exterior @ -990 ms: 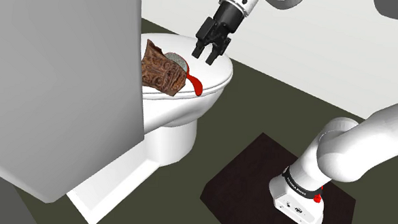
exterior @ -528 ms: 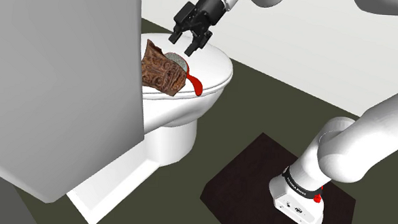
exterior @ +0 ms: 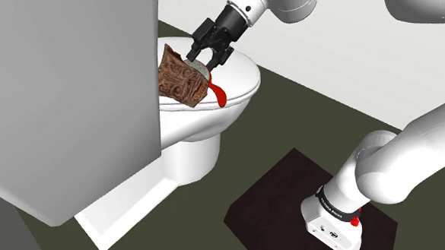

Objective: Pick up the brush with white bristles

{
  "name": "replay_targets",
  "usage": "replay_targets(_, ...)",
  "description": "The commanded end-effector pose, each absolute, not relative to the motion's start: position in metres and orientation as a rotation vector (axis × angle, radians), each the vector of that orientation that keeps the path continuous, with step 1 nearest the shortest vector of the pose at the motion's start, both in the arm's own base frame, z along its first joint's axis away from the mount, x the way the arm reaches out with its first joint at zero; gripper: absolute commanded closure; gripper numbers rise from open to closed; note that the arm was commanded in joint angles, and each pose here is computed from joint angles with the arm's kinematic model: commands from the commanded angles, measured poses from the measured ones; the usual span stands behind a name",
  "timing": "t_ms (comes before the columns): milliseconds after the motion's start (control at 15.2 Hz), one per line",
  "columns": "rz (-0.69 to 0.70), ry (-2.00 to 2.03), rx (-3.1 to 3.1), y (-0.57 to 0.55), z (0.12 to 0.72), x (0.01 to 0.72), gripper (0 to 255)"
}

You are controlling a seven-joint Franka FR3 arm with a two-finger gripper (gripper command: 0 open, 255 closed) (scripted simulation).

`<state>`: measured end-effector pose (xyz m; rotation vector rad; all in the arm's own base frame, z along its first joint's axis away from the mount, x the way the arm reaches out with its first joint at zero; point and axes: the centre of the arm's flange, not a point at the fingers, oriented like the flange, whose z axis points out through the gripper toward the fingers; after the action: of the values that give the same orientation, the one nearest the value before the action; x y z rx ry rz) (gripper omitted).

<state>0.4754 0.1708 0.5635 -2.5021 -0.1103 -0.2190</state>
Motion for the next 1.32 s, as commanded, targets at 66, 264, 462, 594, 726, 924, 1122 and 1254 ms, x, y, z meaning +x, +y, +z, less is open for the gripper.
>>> replay_targets(66, -0.220, -0.110, -2.502, 0.171, 0.561, 0.476, 255)
replay_targets(264, -0.220, -0.110, -2.502, 0.171, 0.562, 0.476, 255)
replay_targets(462, -0.220, -0.110, -2.502, 0.171, 0.561, 0.476, 255)
replay_targets(594, -0.220, -0.110, -2.502, 0.171, 0.561, 0.476, 255)
replay_targets(726, -0.220, -0.110, -2.502, 0.171, 0.572, 0.476, 255)
replay_targets(924, -0.220, -0.110, -2.502, 0.171, 0.588, 0.476, 255)
replay_targets(1122, -0.220, -0.110, -2.502, 0.171, 0.603, 0.476, 255)
replay_targets(1254, -0.220, -0.110, -2.502, 0.171, 0.614, 0.476, 255)
